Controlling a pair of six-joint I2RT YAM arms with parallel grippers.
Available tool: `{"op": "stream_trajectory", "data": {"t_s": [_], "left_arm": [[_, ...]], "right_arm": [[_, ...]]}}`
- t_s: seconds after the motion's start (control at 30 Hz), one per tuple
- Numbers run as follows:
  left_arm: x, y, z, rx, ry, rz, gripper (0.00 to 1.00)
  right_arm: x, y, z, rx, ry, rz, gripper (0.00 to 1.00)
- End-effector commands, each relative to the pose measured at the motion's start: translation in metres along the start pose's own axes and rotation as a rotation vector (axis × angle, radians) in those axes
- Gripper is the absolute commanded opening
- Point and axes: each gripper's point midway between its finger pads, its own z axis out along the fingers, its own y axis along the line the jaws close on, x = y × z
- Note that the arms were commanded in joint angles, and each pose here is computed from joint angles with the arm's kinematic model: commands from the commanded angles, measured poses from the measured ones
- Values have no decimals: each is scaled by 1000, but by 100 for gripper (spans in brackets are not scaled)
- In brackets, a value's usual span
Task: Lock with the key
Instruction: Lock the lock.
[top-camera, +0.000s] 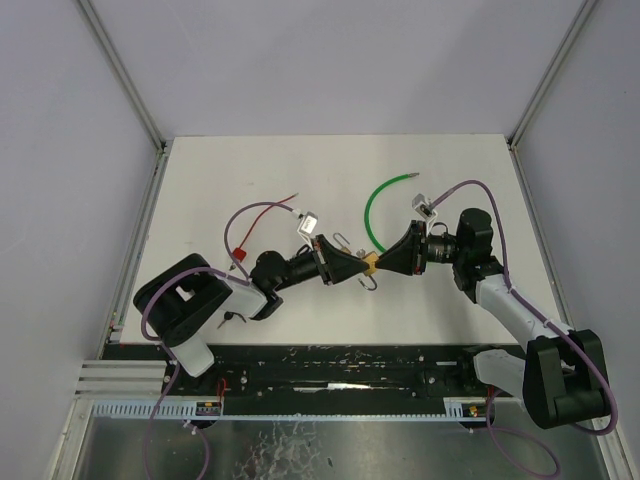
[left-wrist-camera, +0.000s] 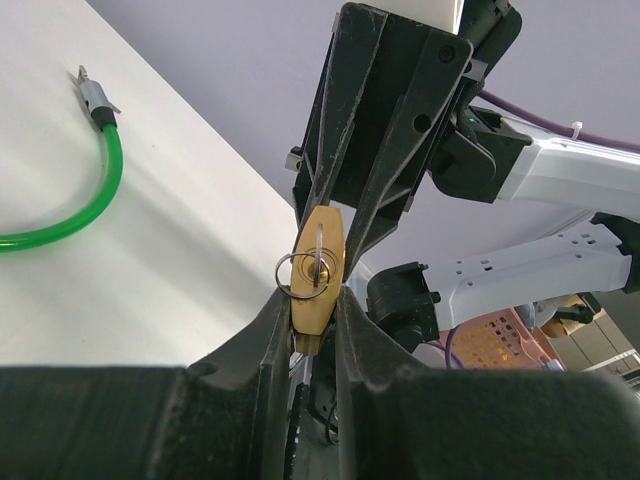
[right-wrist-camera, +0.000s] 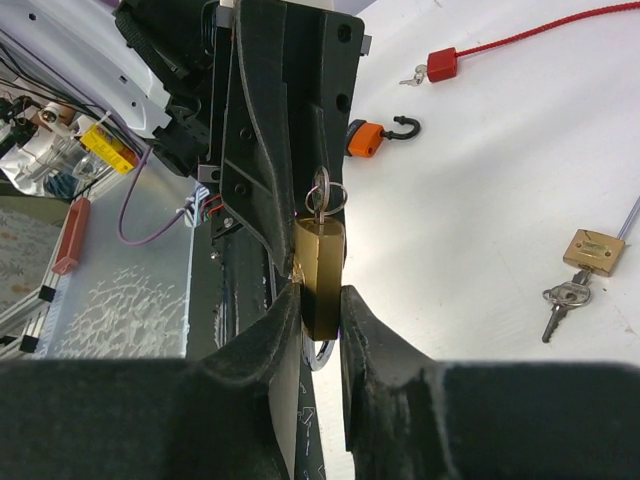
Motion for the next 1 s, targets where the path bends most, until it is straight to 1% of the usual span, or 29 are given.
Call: {"op": "stream_trajectory", "data": {"t_s": [0.0,0.1,0.13,0.2,0.3,0.4,0.63,0.8,0.83,0.97], "left_arm": [[-24,-29,8,111,-76,38,1],[-23,-31,9,122,-66,28,5],[-22,-32,10,129,-58,27,9],[-20,-35,12,146,-41,18,15],[-18,-37,14,167,-23,8,20],[-18,-38,16,175,-14,2,23],[-19,-42,18,193,-11,2,25],[-20,-44,18,201,-12,1,25],[-20,-45,18,201,-13,1,23],[-22,-43,16,189,-27,4,2]], "right_arm": [[-14,11,4,-46,2,-55,12],[-15,13,5,-58,6,-41,4],[-16,13,5,-61,7,-37,2],[-16,14,5,-66,7,-27,0],[-16,15,5,-75,7,-17,0],[-15,14,5,-74,7,-11,0],[-13,13,6,-76,11,-4,0],[-12,12,7,-73,13,1,0],[-12,11,7,-71,14,2,0],[-12,9,7,-53,13,-12,1]]}}
